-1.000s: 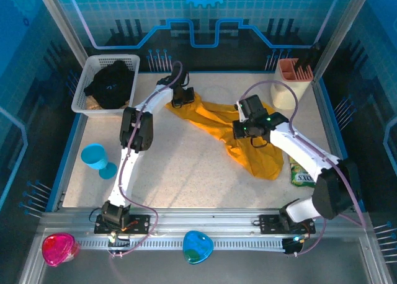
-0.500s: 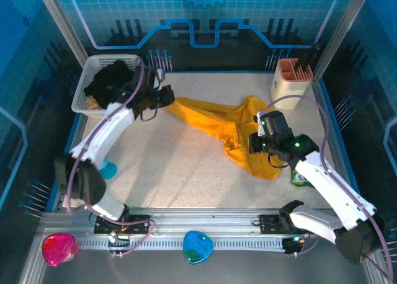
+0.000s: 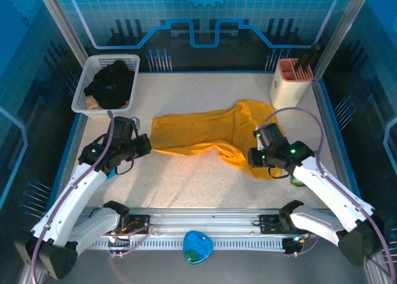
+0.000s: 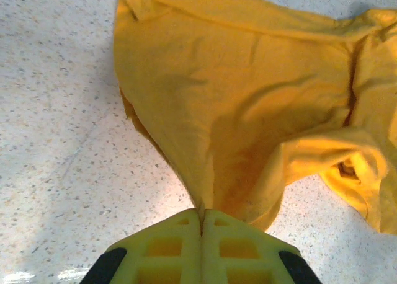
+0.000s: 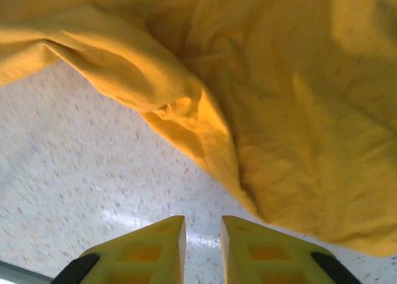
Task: Fold and stack the t-shirts
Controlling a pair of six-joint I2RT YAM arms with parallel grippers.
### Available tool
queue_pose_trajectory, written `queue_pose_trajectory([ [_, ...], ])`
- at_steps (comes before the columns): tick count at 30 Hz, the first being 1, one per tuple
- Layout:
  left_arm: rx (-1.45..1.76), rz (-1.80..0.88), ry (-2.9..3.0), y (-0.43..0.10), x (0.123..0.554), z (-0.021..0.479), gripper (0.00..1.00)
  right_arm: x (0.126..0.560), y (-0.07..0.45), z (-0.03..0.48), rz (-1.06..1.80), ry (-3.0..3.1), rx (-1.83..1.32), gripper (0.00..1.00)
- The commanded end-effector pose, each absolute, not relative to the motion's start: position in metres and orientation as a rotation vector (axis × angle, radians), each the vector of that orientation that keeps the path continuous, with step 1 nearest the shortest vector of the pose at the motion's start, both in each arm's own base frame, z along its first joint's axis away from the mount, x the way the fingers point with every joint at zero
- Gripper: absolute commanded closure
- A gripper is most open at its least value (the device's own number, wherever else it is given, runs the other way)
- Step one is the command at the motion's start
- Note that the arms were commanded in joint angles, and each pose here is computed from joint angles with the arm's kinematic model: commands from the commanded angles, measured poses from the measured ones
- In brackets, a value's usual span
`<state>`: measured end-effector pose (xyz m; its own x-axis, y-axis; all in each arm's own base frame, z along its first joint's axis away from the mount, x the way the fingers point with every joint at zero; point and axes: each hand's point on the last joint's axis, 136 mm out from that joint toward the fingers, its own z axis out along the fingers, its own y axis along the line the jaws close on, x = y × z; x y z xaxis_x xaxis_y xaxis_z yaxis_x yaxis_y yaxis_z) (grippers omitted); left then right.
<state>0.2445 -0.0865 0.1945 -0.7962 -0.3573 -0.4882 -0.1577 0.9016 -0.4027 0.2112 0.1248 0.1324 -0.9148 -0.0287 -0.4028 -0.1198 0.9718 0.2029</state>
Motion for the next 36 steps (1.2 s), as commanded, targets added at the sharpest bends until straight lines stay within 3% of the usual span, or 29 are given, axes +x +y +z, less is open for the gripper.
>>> queue_pose_trajectory([
  [1,-0.402,-0.408,2.483,-0.081,0.255,0.199,1.0,0.196,0.141,0.101,0.304,2.813,-0.12,0.76],
  [10,-0.342,-0.411,2.44,-0.095,0.301,0.22,1.0,0.214,0.135,0.055,-0.162,2.864,-0.217,0.54],
  [14,-0.333,-0.377,2.43,-0.09,0.307,0.222,1.0,0.22,0.135,0.036,-0.264,2.9,-0.271,0.53],
  [16,-0.335,-0.371,2.427,-0.088,0.308,0.222,1.0,0.222,0.135,0.027,-0.31,2.916,-0.286,0.59],
  [19,-0.341,-0.363,2.427,-0.084,0.31,0.221,1.0,0.233,0.136,0.026,-0.363,2.902,-0.293,1.0],
  [22,-0.337,-0.348,2.43,-0.08,0.31,0.221,1.0,0.235,0.136,0.05,-0.38,2.886,-0.34,1.0],
  [29,-0.327,-0.284,2.451,-0.071,0.315,0.219,1.0,0.268,0.148,0.159,-0.142,2.751,-0.611,1.0],
  [32,-0.322,-0.258,2.469,-0.07,0.325,0.211,1.0,0.308,0.143,0.17,-0.114,2.758,-0.673,1.0],
  [36,-0.319,-0.219,2.484,-0.069,0.341,0.201,1.0,0.369,0.139,0.145,-0.164,2.814,-0.762,1.0],
])
